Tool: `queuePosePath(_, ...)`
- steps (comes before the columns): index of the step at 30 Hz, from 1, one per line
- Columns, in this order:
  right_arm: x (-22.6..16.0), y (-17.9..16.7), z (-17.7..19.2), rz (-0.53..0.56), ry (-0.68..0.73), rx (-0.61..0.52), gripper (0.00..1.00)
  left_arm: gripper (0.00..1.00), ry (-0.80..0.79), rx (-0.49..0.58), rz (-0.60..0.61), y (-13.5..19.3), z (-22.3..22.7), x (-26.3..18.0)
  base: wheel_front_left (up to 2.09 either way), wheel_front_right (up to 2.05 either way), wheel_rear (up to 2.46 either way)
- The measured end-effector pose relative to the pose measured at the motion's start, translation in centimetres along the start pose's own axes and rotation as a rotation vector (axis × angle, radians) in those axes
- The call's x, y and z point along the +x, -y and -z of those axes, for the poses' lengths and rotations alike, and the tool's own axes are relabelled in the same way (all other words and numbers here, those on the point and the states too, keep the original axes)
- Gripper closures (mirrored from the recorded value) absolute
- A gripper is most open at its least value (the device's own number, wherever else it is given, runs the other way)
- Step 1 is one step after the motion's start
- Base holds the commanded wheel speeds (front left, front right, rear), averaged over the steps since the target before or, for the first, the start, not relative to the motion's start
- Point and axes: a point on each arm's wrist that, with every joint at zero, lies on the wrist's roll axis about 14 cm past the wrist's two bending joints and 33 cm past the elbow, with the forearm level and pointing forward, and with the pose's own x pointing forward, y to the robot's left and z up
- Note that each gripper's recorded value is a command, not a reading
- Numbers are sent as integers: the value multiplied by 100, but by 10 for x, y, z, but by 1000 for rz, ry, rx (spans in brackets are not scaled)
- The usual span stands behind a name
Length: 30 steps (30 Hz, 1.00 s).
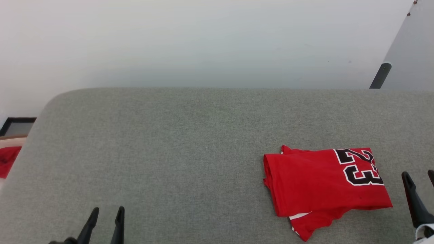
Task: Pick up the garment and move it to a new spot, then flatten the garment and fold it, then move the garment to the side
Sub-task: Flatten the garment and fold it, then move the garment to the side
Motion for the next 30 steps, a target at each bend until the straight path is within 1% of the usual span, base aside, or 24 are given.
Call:
queuePosePath(5, -6, -1, 0, 13, 17, 8, 0, 0, 14, 14, 0, 1, -5, -9, 0, 0, 0)
queuePosePath(14, -21, -6, 0, 51, 56, 63, 0, 0, 61, 18, -5, 5, -18, -19, 0, 0, 0)
queuePosePath(22, -27, -17, 2, 52, 59, 84, 0, 0, 69, 21, 0, 8, -20, -21, 0, 0, 0)
queuePosePath(30, -26, -19, 0, 49, 54, 85, 0, 0, 71, 14, -4, 7, -20, -21, 0, 0, 0)
